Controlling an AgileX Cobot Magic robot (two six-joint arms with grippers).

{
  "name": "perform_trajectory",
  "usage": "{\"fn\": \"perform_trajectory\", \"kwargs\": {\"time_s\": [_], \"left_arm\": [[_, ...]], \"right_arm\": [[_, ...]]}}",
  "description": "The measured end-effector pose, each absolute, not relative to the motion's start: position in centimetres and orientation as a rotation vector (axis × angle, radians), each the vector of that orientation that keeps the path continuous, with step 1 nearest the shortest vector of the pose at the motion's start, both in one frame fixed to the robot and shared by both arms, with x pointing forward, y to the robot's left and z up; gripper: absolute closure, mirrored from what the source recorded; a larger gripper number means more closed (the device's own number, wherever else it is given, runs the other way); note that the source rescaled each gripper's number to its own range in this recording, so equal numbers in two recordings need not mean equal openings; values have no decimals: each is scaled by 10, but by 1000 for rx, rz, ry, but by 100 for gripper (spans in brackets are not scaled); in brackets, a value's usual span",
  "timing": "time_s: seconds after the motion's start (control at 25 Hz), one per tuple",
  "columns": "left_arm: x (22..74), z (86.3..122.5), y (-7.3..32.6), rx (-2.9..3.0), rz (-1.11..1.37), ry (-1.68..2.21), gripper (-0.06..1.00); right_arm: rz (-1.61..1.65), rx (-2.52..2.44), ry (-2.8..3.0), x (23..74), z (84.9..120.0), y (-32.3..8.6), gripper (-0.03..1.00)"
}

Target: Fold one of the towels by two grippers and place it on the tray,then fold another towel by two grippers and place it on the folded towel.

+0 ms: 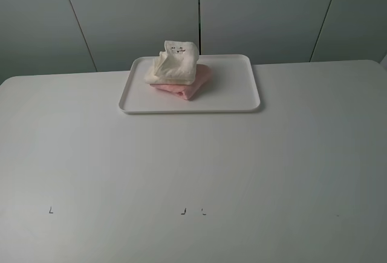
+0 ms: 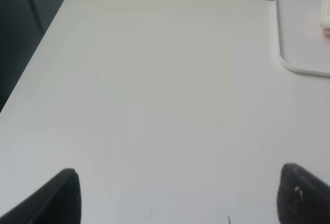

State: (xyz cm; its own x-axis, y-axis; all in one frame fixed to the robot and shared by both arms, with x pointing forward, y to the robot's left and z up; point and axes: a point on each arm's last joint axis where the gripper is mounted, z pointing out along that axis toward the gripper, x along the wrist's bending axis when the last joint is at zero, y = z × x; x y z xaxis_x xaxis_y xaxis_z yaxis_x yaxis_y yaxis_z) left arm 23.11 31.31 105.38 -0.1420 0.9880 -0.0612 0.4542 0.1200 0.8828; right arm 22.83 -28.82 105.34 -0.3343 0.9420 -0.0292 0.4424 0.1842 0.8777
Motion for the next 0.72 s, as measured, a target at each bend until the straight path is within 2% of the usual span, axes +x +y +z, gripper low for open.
{"fn": "perform_trajectory", "kwargs": {"time_s": [0.72], "left_arm": [[231,1054,313,1415,956,1695,-4]], "right_arm": [[1087,1297,1872,228,1053,-288,-3]]}}
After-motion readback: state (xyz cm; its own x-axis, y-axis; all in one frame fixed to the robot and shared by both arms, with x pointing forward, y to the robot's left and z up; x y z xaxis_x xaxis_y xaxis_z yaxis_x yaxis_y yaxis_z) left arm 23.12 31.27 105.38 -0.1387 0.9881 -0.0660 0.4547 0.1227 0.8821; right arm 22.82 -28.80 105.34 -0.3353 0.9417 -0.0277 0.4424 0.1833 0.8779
